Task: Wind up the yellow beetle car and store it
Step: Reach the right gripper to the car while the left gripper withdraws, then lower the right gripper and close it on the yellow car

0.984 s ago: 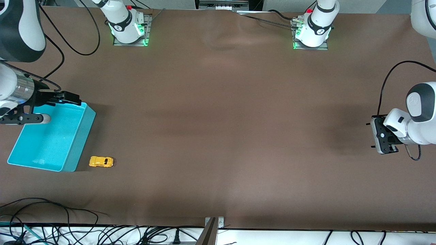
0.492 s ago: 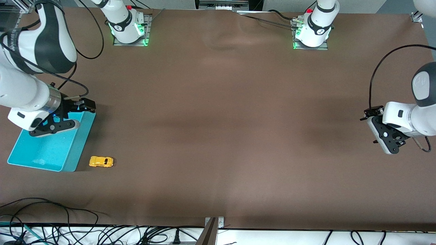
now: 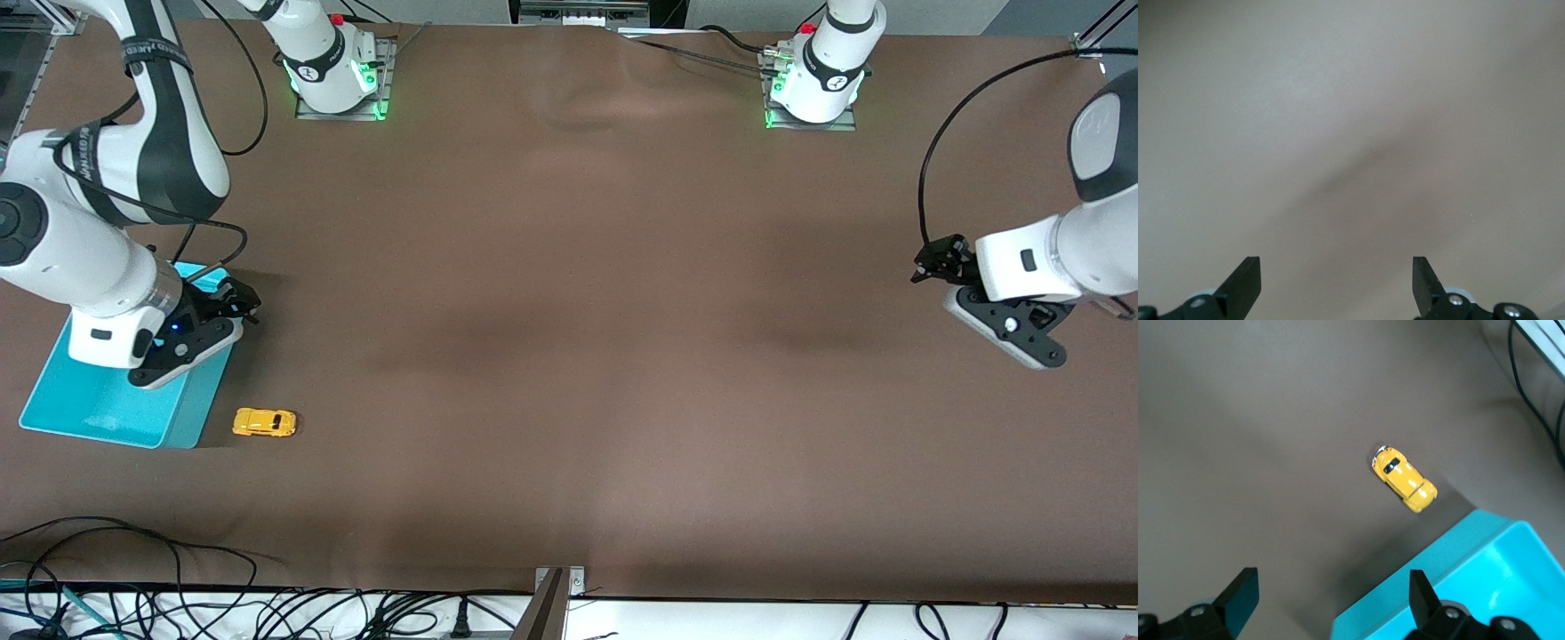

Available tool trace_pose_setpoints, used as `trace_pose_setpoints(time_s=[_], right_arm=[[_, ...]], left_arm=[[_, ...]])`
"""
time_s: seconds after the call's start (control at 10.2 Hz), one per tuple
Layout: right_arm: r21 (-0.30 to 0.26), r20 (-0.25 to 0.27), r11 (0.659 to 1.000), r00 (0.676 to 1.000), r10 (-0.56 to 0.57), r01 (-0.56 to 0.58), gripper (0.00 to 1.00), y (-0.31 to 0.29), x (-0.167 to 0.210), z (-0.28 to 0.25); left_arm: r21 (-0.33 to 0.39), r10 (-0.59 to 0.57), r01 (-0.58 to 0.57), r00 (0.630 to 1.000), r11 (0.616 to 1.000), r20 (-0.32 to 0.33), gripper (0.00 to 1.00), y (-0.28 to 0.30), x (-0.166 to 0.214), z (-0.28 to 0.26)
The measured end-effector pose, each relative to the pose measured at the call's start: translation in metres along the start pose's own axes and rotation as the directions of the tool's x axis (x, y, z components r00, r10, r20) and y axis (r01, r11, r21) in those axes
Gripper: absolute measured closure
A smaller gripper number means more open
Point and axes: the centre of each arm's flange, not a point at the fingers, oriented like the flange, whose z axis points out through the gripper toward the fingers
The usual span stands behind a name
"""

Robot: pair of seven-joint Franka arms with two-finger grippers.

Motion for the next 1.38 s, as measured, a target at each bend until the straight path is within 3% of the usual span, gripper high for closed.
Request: trace_pose_setpoints(time_s=[0.3, 0.59, 0.98, 1.38], right_arm=[[0.042, -0.03, 0.977, 0.978, -0.207, 0.208, 0.0, 0.023, -0.023, 0.064], [0.107, -0.149, 0.923, 0.924, -0.353, 0.37, 0.0, 0.057, -0.051, 0.128], [0.079, -0.18, 0.875, 0.87, -0.458, 0.477, 0.0, 0.076, -0.037, 0.152], [0.062, -0.196, 0.827, 0.819, -0.539, 0.559, 0.0, 0.086, -0.018, 0.178]], left_arm=[[0.03, -0.182, 0.183, 0.982, 0.983, -0.046, 0.0, -0.014, -0.031, -0.045], [0.026, -0.418, 0.421, 0.905, 0.907, -0.082, 0.0, 0.01, -0.047, -0.079], [-0.029, -0.485, 0.484, 0.874, 0.874, -0.026, 0.0, 0.007, -0.067, -0.071], [-0.027, -0.46, 0.46, 0.888, 0.888, -0.013, 0.0, 0.033, -0.082, -0.044]])
